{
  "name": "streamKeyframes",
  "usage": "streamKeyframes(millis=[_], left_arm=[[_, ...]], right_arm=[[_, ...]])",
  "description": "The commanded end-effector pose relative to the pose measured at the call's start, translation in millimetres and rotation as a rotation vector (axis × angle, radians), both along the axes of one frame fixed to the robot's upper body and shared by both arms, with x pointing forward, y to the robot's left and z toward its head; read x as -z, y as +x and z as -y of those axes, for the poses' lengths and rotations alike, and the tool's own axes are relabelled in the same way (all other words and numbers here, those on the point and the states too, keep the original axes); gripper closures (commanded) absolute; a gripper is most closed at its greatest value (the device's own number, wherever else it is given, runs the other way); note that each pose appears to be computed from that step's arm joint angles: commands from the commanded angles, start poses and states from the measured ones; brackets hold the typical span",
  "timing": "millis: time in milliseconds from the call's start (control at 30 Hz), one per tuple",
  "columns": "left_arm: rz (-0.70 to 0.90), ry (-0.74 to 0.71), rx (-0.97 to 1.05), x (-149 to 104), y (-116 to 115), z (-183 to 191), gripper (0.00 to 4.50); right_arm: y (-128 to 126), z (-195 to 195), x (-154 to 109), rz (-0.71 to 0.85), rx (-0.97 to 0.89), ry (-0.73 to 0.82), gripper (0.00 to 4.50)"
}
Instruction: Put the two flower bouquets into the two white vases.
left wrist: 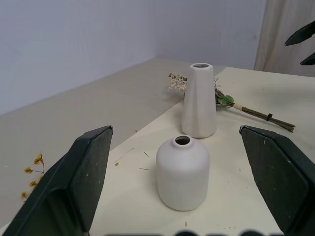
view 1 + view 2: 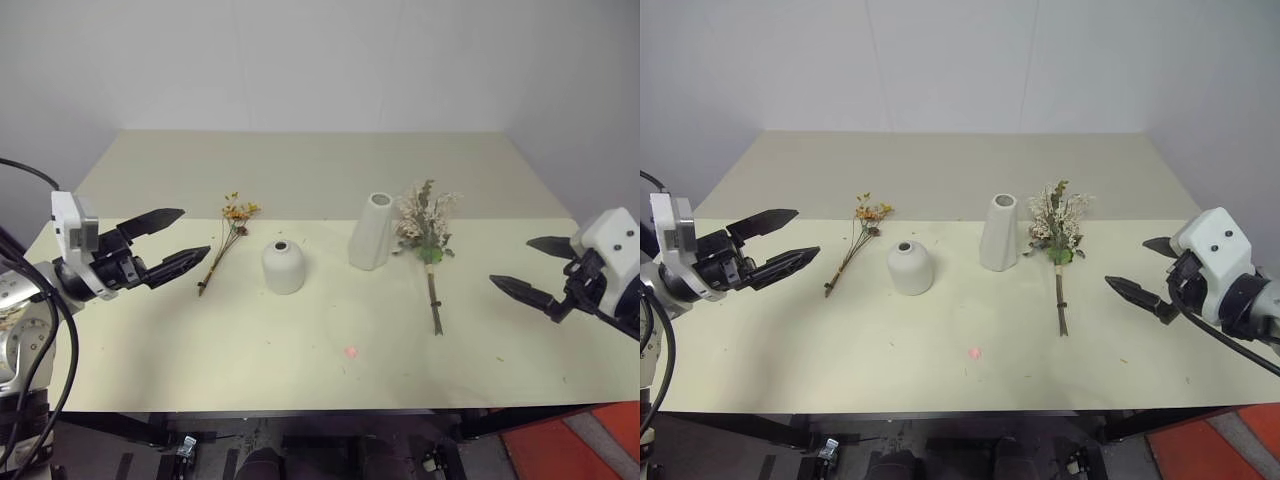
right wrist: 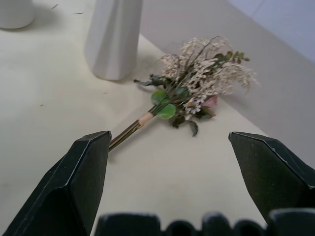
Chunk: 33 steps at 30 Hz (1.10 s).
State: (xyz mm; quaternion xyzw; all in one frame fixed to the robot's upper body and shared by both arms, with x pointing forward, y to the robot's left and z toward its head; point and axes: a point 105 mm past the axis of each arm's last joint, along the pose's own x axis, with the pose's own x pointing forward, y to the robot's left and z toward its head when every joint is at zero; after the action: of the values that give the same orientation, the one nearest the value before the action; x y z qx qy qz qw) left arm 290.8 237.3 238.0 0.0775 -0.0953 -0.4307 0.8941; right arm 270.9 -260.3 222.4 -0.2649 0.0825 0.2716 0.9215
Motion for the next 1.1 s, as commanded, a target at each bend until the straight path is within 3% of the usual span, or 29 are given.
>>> streamKeyframes(millis=[33,600,800,1000,1100], left_arm=[[0.053,0.012,0.006,-12,-6,0,0.01],[0.051,0.016,-0.004,-9,-7,-2,0.01],[0.028,0.070,0.061,-5,-10,9,0.01],[0.043,0.113,0.104,-7,-6,24,0.01],[0.047,0.098,0.129,-7,-7,30,0.01]], right_arm=[[-4,2,-16,0.050,-0.006,-0.026,0.01],[1,5,-12,0.025,0.028,-0.024,0.01],[27,-20,5,-0.083,0.072,-0.047,0.01],[85,-39,25,-0.219,0.283,0.097,0.01],[102,-49,39,-0.313,0.349,0.159,0.01]])
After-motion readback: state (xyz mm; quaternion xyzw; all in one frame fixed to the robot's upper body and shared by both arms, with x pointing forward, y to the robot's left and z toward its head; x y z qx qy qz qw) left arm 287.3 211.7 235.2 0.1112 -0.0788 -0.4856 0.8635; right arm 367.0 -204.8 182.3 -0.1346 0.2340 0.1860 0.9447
